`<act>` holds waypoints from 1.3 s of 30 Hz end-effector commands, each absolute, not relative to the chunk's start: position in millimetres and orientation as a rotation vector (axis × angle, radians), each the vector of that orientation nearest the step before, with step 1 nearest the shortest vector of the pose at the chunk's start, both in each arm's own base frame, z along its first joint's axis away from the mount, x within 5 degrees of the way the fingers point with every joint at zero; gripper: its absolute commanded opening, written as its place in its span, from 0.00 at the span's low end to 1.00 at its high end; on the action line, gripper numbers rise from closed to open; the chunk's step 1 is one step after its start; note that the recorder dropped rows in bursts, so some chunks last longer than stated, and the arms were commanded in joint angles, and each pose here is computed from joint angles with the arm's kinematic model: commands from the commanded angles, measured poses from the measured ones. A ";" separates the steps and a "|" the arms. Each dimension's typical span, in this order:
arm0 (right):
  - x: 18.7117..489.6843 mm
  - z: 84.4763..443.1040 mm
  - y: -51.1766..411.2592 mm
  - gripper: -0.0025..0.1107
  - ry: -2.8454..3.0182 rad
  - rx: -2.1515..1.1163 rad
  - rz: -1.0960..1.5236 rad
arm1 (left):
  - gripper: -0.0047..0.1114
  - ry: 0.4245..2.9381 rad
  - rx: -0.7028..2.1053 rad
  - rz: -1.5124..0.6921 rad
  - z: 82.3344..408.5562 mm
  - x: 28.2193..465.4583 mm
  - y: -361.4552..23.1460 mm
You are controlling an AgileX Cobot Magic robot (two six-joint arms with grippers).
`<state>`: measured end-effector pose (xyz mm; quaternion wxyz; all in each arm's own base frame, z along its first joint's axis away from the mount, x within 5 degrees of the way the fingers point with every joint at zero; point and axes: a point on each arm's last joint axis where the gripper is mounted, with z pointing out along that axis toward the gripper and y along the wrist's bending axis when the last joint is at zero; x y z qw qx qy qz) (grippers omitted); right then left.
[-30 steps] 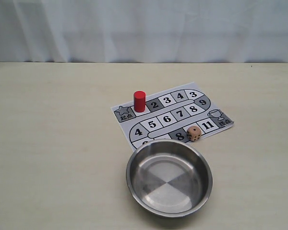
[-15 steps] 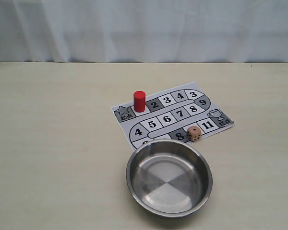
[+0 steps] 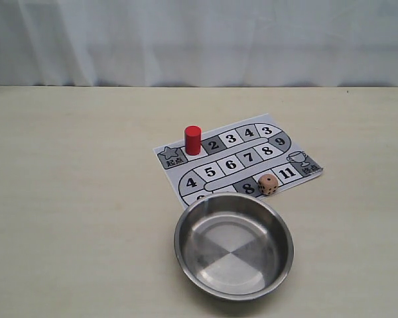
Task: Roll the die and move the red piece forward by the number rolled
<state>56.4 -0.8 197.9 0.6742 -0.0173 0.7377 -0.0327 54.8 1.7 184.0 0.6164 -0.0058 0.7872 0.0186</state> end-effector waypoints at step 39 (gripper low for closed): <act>56.0 196.5 -3.1 0.06 1.667 0.004 -0.074 | 0.04 1.803 -0.012 0.044 184.7 55.0 1.7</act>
